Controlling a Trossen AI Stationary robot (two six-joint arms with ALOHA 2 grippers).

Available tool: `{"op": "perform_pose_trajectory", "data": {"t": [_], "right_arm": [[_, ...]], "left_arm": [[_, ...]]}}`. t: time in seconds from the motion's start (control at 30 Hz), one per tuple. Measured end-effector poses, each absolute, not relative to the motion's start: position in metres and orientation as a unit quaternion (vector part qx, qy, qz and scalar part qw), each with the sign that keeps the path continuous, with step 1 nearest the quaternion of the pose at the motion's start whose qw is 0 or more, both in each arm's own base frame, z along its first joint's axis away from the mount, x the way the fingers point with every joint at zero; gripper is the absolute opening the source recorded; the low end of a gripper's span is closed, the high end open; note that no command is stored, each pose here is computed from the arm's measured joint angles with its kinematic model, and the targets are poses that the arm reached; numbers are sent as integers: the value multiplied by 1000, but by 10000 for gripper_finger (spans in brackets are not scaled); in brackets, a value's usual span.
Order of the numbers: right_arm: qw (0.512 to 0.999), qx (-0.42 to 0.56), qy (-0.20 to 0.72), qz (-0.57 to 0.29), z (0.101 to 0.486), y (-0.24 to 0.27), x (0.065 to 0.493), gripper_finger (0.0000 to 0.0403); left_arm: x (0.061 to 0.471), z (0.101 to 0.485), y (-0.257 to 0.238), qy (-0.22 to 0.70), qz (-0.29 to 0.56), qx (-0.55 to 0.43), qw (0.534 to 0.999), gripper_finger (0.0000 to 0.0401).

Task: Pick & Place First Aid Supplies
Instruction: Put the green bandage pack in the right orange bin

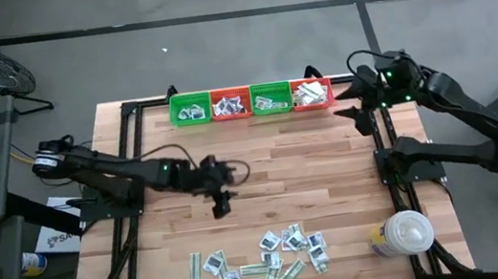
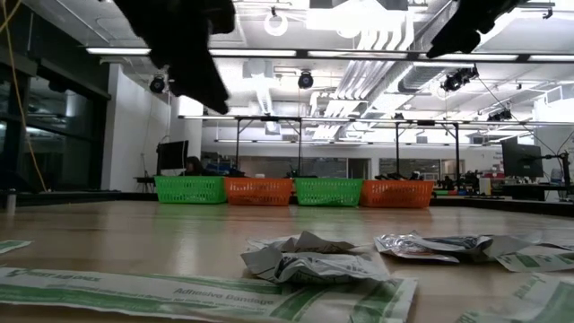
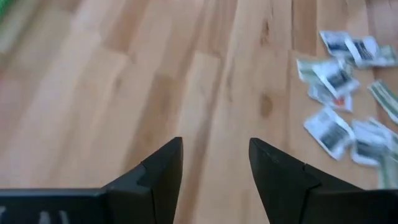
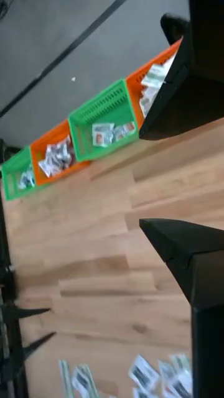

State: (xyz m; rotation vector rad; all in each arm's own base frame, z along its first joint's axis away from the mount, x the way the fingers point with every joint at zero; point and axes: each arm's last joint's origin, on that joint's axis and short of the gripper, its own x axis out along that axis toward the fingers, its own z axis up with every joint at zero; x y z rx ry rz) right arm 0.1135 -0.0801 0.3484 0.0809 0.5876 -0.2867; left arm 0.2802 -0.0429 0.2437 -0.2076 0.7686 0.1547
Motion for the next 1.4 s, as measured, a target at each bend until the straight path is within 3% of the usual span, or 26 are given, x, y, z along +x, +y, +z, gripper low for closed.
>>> {"op": "perform_pose_trajectory", "data": {"t": [0.37, 0.8, 1.4], "right_arm": [[952, 29, 300, -60, 346, -65, 111, 211], [951, 24, 306, -47, 345, -65, 114, 211], [950, 26, 307, -53, 345, -65, 114, 211]], "left_arm": [[252, 234, -103, 480, -73, -118, 866, 182], [224, 228, -136, 557, -154, -110, 809, 182], [221, 209, -164, 587, -165, -110, 785, 182]]}}
